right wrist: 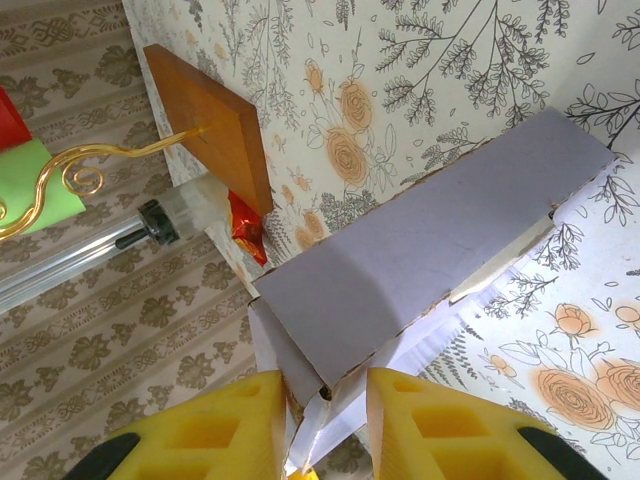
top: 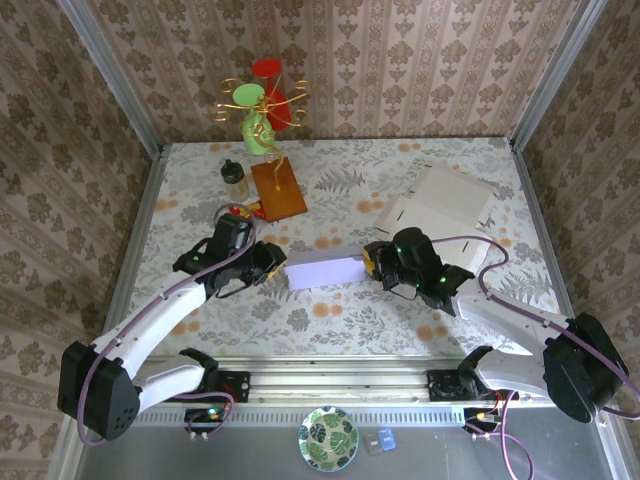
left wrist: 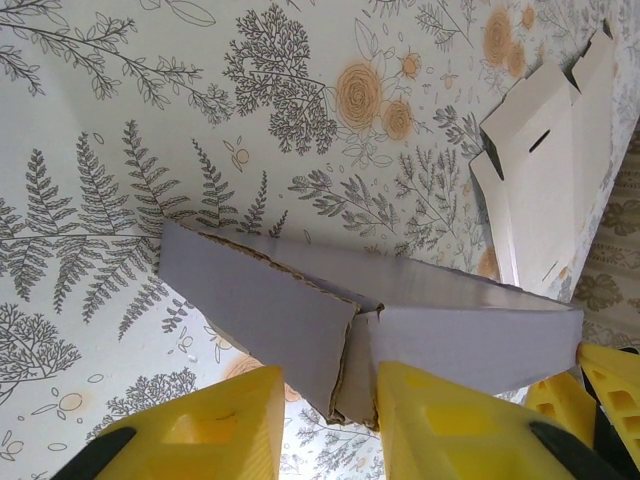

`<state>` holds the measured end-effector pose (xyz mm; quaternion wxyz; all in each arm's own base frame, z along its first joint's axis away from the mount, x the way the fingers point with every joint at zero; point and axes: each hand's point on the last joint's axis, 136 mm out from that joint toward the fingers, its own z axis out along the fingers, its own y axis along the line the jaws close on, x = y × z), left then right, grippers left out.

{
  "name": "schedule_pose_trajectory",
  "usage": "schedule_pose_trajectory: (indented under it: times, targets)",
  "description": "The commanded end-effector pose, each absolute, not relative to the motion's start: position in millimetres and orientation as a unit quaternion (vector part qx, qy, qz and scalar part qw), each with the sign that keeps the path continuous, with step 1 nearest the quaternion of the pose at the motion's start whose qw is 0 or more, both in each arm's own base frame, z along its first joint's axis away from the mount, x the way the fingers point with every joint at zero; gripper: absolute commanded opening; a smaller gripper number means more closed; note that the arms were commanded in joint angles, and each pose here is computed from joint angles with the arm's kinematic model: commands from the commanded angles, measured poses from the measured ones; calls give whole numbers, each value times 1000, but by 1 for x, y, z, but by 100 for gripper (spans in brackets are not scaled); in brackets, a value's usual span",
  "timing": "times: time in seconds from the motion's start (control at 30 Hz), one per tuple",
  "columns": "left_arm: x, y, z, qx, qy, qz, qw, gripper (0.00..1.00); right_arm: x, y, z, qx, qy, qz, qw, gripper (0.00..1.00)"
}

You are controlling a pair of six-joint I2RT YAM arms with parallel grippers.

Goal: Fold the paper box

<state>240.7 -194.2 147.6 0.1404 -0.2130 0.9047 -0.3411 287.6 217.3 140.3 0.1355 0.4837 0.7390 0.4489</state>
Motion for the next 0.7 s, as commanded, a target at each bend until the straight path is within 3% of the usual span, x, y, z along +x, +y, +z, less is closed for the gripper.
schedule_pose_trajectory:
  times: [0.0,0.37,0.67]
  targets:
    - [234,-186,135,-226,909,-326,126,30,272,208,109,497,765,395,111,28]
    - [225,-180,114,-235,913,-315,114,28,264,205,98,502,774,372,98,29]
    - [216,-172,97,-246,913,-307,106,19,254,200,83,515,781,345,79,29]
